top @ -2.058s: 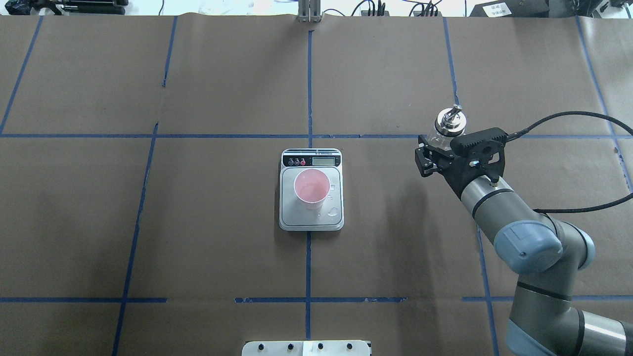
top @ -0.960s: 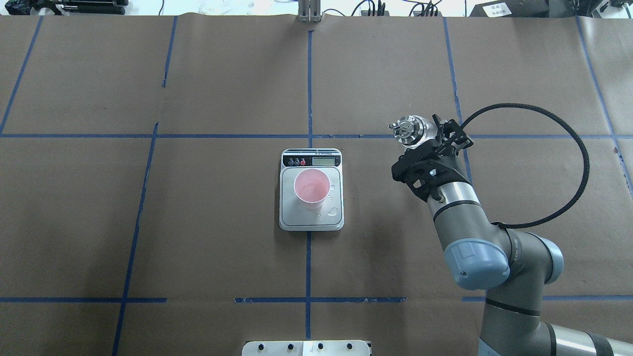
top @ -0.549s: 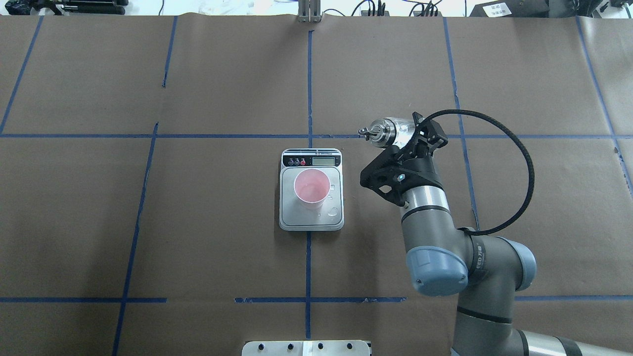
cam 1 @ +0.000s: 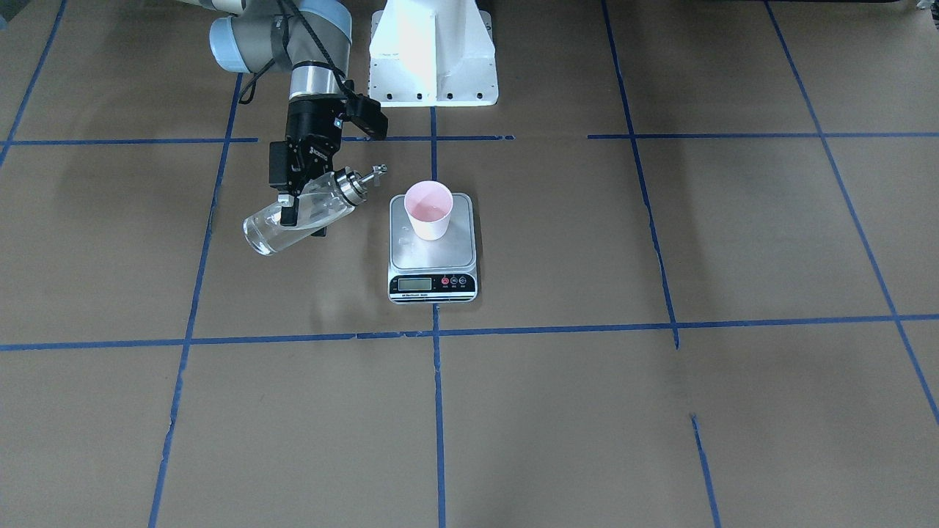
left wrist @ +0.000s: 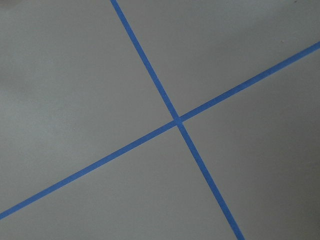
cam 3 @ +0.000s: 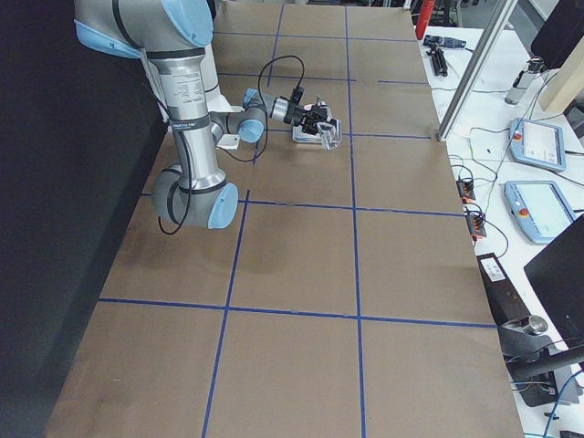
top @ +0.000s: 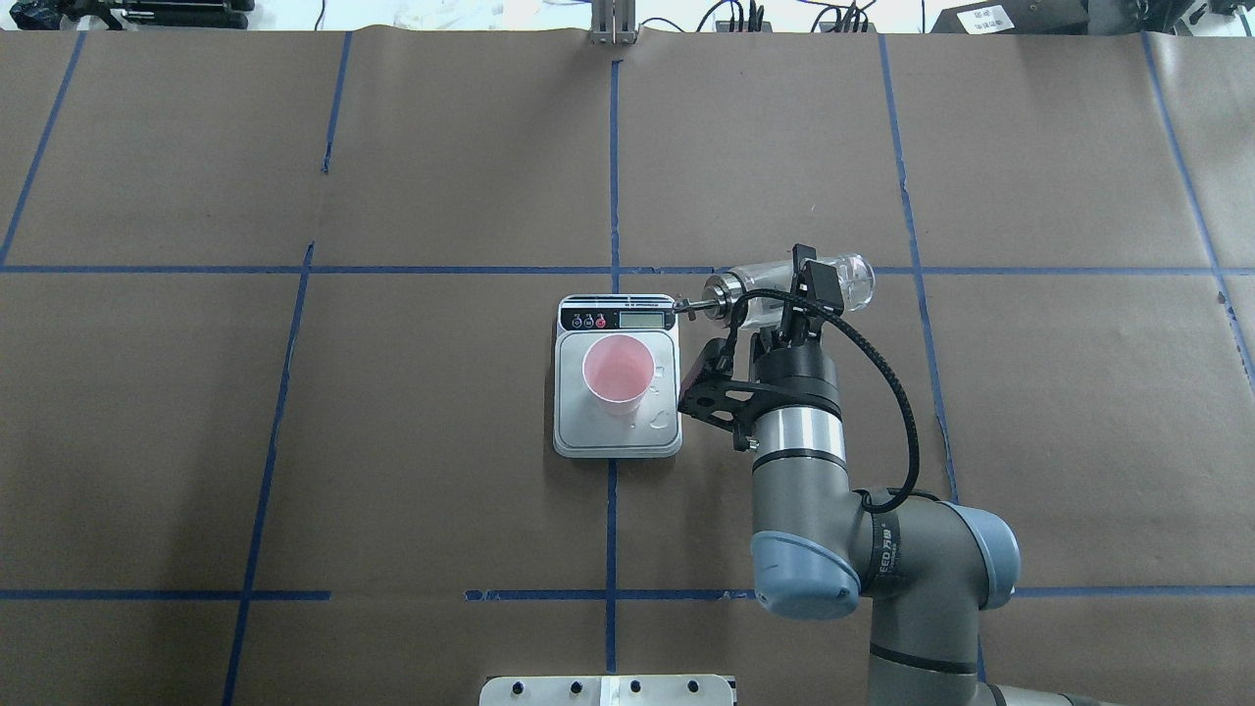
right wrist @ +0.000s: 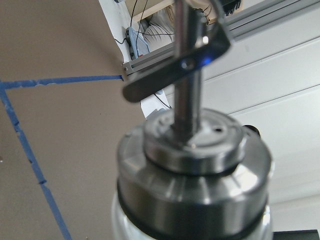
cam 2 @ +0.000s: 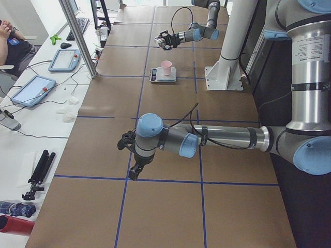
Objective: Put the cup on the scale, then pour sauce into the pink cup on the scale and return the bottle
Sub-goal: 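Carry the bottle with the right gripper over the pink cup and tilt it, then hold the tilted bottle spout over the pink cup with the right gripper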
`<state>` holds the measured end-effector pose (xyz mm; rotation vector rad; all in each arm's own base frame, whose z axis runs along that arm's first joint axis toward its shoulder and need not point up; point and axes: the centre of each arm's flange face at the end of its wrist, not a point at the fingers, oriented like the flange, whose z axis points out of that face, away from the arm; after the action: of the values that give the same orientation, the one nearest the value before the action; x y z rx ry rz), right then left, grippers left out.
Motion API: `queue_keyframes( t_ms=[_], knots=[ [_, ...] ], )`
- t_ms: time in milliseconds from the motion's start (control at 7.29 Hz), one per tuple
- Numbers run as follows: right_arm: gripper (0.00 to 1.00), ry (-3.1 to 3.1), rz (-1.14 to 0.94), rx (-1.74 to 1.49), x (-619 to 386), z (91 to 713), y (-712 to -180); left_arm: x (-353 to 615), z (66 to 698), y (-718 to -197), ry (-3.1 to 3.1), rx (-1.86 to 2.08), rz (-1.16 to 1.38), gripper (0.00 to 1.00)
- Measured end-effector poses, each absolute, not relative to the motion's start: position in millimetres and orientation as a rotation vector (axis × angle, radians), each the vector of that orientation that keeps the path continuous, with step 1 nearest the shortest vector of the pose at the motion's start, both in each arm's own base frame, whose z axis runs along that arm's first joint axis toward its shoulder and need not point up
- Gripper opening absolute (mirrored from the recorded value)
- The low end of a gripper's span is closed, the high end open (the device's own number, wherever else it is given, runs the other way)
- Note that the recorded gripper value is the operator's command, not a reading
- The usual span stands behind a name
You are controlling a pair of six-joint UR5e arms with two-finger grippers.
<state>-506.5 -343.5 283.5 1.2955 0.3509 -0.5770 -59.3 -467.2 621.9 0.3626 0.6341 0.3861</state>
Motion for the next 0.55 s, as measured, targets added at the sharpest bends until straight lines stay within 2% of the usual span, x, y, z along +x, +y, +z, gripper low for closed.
queue_keyframes(
  t_ms=[549],
  knots=[
    [0.00, 0.593, -0.701, 1.268, -521.5, 282.4, -346.6, -59.2, 623.1, -472.1, 0.633, 0.360, 0.385, 1.00]
  ],
)
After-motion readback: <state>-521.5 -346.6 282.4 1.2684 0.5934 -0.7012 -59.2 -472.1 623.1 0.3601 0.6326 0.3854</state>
